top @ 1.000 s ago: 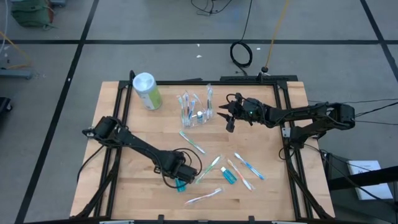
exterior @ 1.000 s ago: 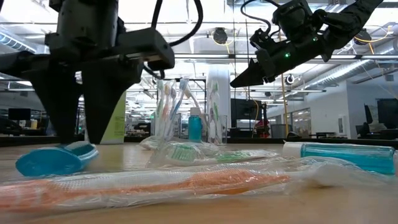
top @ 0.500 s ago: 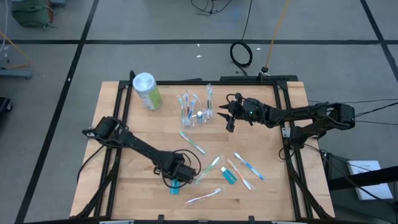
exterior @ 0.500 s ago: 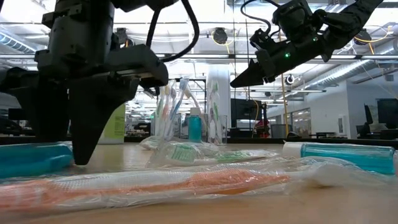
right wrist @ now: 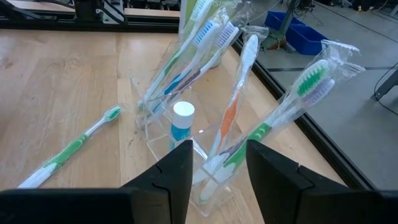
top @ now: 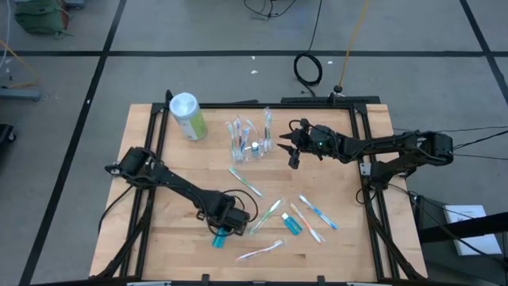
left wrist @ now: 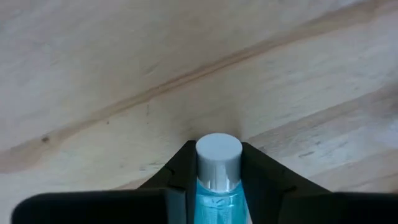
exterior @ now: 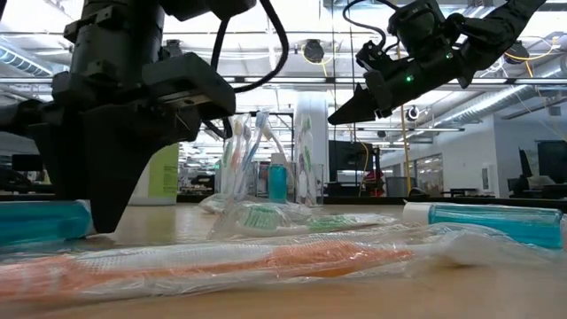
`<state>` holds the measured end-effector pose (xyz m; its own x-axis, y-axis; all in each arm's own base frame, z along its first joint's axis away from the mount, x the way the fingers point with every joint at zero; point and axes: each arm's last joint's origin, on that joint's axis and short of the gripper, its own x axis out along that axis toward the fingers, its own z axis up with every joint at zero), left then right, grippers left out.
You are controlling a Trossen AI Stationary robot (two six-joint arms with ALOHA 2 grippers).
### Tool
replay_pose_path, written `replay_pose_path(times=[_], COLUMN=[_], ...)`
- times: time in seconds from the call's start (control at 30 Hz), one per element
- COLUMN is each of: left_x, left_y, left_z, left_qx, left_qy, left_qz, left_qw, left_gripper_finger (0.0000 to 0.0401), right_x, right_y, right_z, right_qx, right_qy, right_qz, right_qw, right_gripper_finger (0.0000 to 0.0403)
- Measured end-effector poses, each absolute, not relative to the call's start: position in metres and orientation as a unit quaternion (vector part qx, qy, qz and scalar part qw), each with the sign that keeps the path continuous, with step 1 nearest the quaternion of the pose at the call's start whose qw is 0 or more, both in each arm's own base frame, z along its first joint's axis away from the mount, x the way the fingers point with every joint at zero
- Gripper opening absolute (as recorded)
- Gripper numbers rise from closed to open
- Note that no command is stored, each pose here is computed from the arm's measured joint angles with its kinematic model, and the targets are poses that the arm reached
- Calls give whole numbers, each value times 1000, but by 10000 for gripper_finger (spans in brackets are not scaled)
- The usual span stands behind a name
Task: Pick & Place toothbrushing station
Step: Put the blue mouthwash into the transparent organizer
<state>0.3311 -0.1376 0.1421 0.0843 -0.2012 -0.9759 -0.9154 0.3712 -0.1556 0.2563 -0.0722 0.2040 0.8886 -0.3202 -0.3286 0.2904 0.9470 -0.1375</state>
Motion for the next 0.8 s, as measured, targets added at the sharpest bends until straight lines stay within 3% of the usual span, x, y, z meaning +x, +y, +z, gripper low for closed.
replay_pose_path(times=[0.13,0.3,0.5,0.67,0.8], left_x=[334,335,335,349,373], left_y=[-122,-96,-54,-32,-20], left_z=[152,183,240,264,256], left_qx=[-429,-363,-216,-107,-40], left_qy=[579,507,318,193,153], left_qz=[304,312,388,442,469], left_qw=[623,717,838,870,869], left_gripper_finger=[106,93,86,86,85], right_x=[256,256,256,257,257], right_y=[-72,-72,-72,-72,-72], right_z=[204,204,204,205,205], right_qx=[-42,-42,-41,-42,-43], right_qy=[176,176,176,172,172], right_qz=[-157,-158,-158,-158,-158], right_qw=[971,971,971,971,971], right_gripper_finger=[141,141,141,141,141])
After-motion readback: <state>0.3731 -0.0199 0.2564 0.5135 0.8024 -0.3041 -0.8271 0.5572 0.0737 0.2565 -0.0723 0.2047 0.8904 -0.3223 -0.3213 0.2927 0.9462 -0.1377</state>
